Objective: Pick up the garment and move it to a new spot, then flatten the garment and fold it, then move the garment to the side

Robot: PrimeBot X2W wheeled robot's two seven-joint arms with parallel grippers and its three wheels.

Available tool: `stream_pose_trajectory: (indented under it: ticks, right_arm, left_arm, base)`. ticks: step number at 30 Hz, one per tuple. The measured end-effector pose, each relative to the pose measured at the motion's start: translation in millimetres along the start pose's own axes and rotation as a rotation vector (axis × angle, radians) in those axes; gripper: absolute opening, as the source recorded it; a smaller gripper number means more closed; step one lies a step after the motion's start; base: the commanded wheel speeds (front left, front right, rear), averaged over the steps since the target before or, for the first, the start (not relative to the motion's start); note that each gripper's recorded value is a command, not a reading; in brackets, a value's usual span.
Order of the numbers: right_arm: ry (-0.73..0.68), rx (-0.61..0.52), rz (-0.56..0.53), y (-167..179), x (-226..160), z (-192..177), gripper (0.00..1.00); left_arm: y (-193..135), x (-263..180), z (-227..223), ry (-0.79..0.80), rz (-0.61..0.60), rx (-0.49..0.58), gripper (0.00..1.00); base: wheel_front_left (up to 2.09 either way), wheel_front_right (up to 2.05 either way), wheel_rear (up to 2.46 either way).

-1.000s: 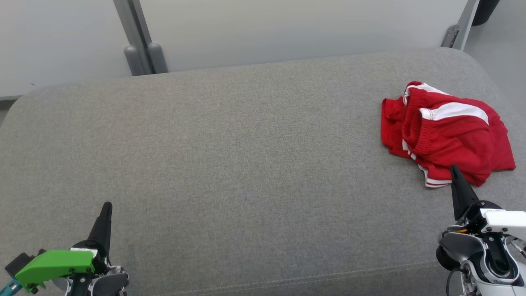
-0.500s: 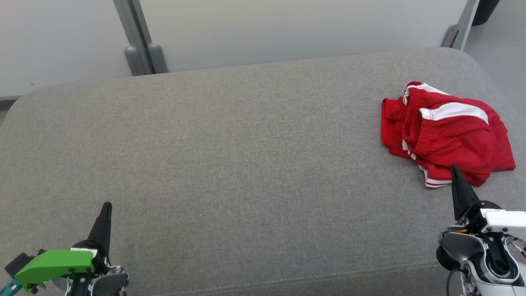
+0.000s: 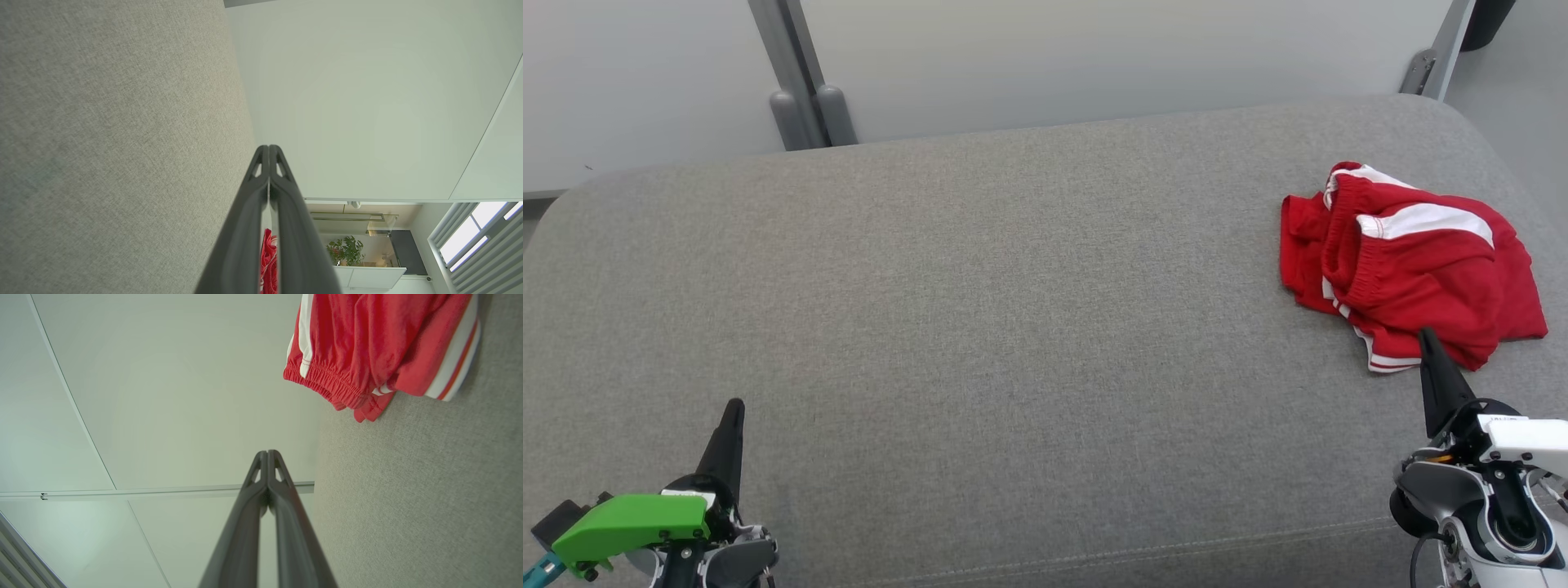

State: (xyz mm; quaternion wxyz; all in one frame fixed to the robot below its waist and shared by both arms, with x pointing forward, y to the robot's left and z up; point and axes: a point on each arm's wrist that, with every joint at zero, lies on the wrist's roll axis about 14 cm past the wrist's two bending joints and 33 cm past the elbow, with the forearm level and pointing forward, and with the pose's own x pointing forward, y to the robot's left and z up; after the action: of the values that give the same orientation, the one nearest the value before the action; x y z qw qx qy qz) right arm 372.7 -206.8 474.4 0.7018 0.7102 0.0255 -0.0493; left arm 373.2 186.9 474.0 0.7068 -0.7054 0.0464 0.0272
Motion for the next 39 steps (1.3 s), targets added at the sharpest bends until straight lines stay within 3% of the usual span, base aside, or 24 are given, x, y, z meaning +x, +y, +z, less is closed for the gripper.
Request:
stream_pose_trajectory:
  ticks: [39]
  right_arm:
    - [0.004,0.001,0.001,0.2,0.0,-0.3,0.00]
  left_arm:
    - [-0.9,0.8,-0.6,-0.001,-0.003,-0.005,0.00]
  base:
    - [0.00,0.00,0.00]
